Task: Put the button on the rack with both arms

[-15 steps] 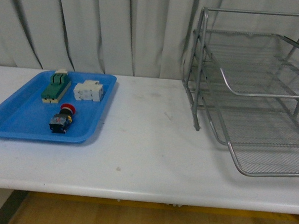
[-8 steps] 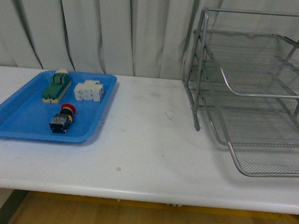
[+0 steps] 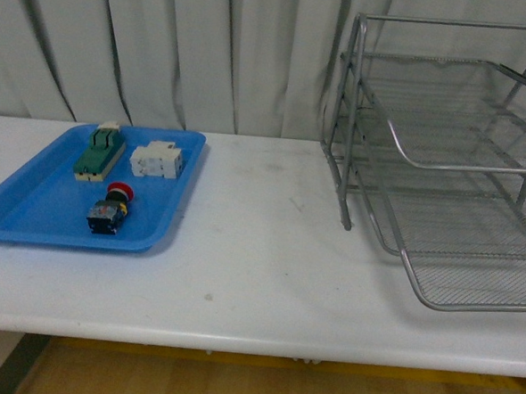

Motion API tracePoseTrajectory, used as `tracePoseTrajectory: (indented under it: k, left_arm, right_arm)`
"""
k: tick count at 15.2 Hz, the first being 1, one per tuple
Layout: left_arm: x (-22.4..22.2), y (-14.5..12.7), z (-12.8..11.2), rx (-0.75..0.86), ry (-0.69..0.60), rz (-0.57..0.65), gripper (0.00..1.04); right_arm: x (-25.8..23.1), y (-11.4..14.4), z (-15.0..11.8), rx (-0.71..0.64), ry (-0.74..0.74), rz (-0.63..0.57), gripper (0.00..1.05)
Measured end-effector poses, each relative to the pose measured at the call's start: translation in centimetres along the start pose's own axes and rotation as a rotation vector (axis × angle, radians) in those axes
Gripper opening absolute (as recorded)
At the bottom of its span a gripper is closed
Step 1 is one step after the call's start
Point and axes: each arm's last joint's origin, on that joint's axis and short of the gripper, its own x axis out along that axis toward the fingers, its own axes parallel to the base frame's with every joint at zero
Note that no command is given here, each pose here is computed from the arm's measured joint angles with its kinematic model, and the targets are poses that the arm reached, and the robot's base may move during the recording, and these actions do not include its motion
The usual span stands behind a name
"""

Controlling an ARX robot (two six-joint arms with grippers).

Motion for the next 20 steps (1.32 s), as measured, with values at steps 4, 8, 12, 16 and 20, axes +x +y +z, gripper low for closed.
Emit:
tracePoseTrajectory:
  k: [4,8,12,16,20]
  left_arm:
    - [2.8,0.5,2.7,-0.288,0.323,0.09,0.98]
    - [15.7,1.1,6.5,-0.281,0.348,0.002,0.98]
    - [29.0,-0.5,2.2,-0.167,0.658,-0.022,0.98]
    - [35.7,-1.2,-1.9,-0.093,0.8,-0.028,0.98]
    - [36.8,-0.8,-4.8,-0.085,0.877,-0.026,0.98]
  right_arm:
    - [0.0,0.0,0.0,0.0,0.0,0.0,0.98]
    - [0.0,0.0,0.0,0.0,0.0,0.0,0.98]
    - [0.0,0.0,0.0,0.0,0.0,0.0,0.98]
    - [0.0,0.0,0.0,0.0,0.0,0.0,0.98]
    - [0.0,0.0,0.0,0.0,0.0,0.0,0.98]
